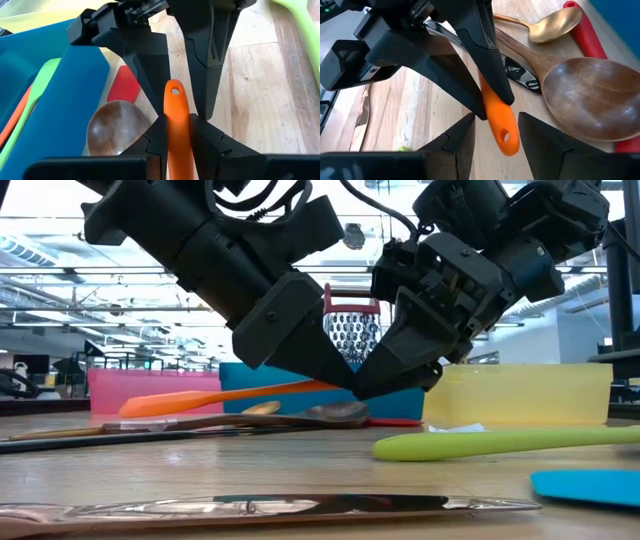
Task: Pick & Place Kitchen Items
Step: Put the orange spatula into the blue bin
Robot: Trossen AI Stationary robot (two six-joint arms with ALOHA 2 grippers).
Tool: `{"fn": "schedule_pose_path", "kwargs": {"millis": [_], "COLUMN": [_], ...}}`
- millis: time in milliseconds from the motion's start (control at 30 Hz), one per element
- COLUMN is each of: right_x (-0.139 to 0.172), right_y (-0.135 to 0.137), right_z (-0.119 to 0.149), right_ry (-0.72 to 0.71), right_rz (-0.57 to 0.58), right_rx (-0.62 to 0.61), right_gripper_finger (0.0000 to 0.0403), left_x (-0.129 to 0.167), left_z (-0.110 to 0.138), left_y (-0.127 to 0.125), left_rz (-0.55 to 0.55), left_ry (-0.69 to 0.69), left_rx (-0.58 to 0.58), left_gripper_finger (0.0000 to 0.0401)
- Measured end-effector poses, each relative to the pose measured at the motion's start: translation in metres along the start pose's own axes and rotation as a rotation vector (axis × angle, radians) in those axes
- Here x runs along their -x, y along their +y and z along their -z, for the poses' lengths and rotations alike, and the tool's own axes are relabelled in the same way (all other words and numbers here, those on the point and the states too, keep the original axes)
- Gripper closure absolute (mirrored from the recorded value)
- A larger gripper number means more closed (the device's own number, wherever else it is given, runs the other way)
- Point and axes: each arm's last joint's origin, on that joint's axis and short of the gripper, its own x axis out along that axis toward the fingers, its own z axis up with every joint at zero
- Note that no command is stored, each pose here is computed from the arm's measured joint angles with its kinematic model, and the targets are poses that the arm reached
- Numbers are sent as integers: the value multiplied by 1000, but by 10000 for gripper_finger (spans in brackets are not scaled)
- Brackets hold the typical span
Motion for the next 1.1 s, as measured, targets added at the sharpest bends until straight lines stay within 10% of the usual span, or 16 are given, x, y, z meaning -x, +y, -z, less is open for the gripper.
{"fn": "schedule_pose_path", "kwargs": {"millis": [1100], "right_x": [0], "right_y": [-2], "right_z": [-5], "right_ry": [14], "right_rz": [-103], "right_rx": [-17], "right_gripper_finger": [342], "left_x": [2], "left_z": [1], "left_y": [-2], "left_rz": [-15], "left_ry": [-3], "left_rx": [-59], "left_gripper_finger": [338]}}
